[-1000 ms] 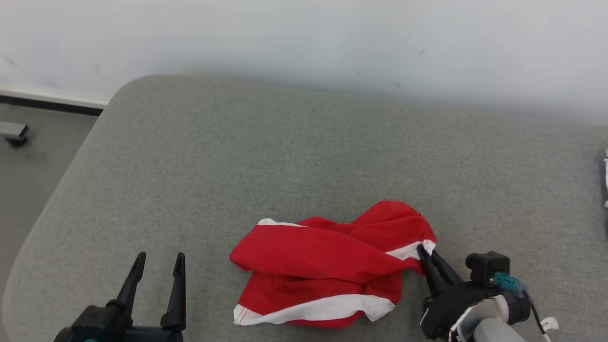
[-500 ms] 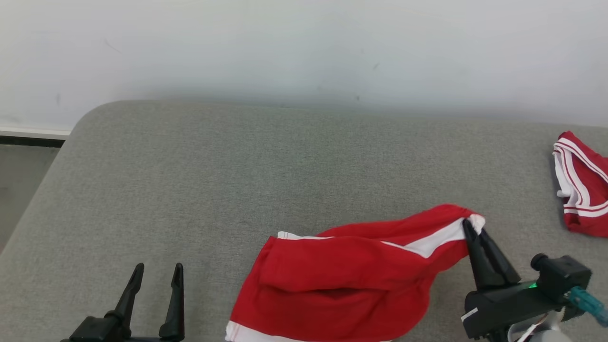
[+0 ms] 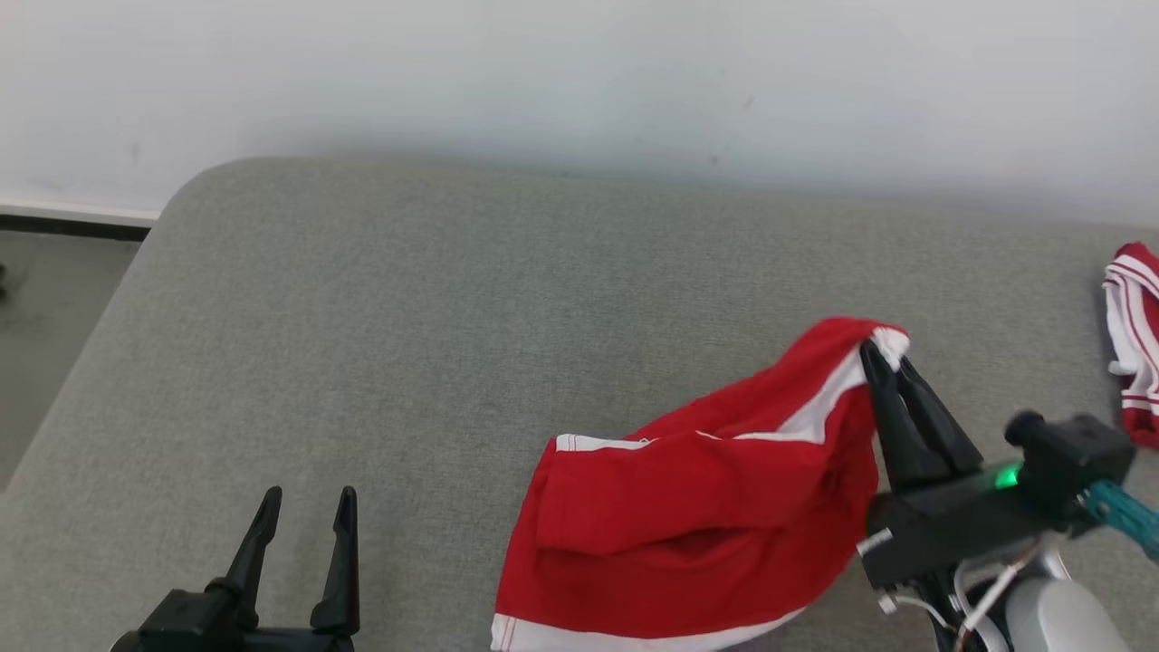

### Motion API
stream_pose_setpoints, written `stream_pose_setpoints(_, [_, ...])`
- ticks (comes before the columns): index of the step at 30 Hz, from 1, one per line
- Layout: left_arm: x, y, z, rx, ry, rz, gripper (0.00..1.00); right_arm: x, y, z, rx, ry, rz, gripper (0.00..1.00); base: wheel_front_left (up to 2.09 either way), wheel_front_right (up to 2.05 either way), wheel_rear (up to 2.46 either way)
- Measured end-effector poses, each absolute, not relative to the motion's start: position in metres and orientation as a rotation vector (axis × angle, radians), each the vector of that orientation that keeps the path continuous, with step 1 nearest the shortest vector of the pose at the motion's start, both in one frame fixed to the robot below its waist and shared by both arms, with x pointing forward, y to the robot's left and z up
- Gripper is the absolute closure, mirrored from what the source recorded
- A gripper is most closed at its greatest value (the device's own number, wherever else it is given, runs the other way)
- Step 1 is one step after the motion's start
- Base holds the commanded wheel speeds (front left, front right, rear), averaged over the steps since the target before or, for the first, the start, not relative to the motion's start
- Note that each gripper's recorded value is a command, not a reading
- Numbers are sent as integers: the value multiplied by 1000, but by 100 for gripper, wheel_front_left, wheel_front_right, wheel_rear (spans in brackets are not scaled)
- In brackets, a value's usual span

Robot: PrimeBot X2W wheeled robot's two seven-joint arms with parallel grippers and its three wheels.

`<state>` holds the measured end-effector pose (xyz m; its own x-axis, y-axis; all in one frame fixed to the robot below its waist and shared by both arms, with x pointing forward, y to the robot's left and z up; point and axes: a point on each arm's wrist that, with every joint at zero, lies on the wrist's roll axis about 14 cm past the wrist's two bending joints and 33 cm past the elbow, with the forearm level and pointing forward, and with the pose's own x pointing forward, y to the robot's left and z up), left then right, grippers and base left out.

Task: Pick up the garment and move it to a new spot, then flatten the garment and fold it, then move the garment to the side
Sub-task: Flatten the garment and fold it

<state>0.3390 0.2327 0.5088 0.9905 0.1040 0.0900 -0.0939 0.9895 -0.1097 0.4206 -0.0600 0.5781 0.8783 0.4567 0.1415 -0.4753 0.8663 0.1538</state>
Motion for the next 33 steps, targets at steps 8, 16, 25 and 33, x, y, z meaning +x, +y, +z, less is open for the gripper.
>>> stream_pose_setpoints(8, [341,243,507,-110,-88,138,0,462,7,581,186,-81,619,100,0,0,0])
stream_pose_setpoints(16, [340,251,503,-112,-72,170,0,486,58,536,133,52,703,100,0,0,0])
stream_pose_setpoints(25, [337,257,497,-115,-52,193,0,489,73,489,106,149,719,0,0,0,0])
stream_pose_setpoints(33, [346,247,502,-111,-70,153,0,494,33,504,131,68,636,0,0,0,0])
